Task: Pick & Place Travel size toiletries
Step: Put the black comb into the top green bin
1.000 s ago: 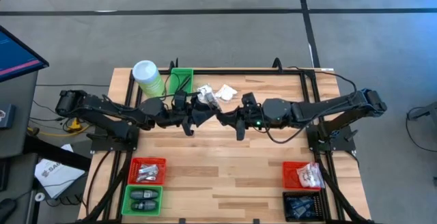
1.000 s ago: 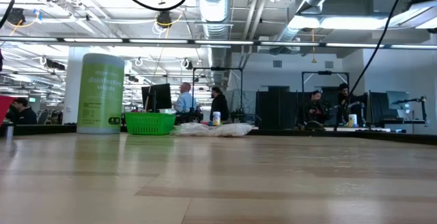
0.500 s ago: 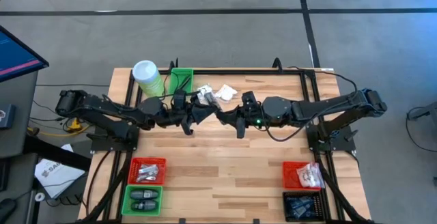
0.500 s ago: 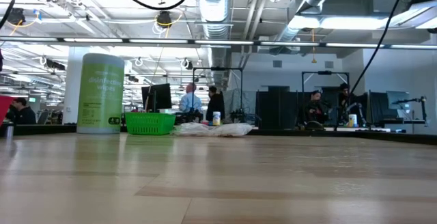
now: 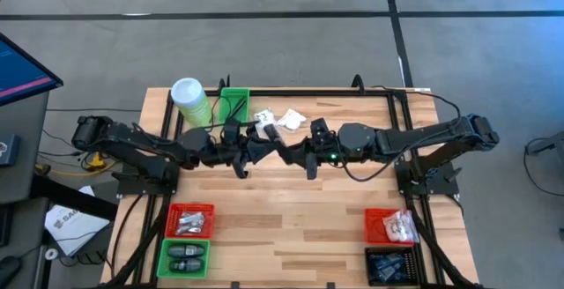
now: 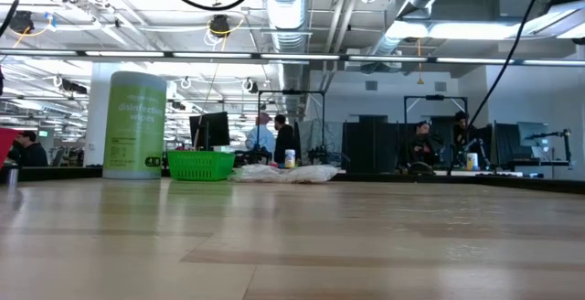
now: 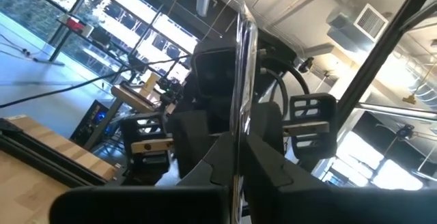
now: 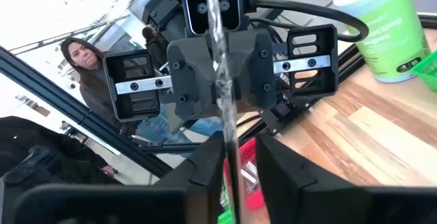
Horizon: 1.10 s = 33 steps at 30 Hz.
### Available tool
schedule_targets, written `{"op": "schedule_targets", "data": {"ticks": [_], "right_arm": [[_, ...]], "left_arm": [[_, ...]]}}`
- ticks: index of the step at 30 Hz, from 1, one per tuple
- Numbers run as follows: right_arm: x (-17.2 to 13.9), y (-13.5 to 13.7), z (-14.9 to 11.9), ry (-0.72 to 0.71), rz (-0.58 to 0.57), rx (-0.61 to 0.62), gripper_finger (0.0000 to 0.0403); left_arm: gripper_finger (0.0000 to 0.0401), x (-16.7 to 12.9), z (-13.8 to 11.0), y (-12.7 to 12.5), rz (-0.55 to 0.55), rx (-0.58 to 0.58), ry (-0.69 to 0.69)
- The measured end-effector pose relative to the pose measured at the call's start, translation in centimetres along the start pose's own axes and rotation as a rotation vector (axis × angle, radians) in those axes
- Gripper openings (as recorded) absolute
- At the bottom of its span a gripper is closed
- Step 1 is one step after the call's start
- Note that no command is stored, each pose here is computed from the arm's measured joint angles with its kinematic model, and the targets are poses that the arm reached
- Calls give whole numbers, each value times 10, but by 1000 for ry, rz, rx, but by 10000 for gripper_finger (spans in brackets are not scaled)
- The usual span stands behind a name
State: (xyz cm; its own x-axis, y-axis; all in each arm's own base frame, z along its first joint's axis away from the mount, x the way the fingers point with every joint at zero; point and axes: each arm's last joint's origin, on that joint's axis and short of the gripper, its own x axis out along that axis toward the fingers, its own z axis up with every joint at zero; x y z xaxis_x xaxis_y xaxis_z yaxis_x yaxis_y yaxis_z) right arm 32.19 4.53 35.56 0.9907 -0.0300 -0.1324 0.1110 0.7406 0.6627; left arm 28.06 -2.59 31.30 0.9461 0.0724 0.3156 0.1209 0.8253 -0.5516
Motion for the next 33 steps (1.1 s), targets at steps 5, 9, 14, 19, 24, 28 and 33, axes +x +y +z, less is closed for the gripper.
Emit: {"op": "schedule_targets", "data": {"ticks": [5,9,14,19,24,28,33], "right_arm": [[0,2,-2,11,12,3,130],[-1,3,-3,31,33,31,183],[-7,4,1,64,67,49,245],[-22,3,10,92,52,46,274],[-42,0,21,104,14,27,276],[-58,-3,27,124,-26,16,276],[-70,-4,33,124,-36,-8,276]], "left_arm": [[4,0,0,-1,-2,-2,1],[3,0,0,0,-1,-10,1],[3,0,-2,-1,-28,-44,30],[2,-2,-9,-3,-35,-65,125],[2,-13,-11,-8,5,-55,256],[2,-29,-5,-13,56,-40,361],[2,-54,4,-18,123,-47,486]]}}
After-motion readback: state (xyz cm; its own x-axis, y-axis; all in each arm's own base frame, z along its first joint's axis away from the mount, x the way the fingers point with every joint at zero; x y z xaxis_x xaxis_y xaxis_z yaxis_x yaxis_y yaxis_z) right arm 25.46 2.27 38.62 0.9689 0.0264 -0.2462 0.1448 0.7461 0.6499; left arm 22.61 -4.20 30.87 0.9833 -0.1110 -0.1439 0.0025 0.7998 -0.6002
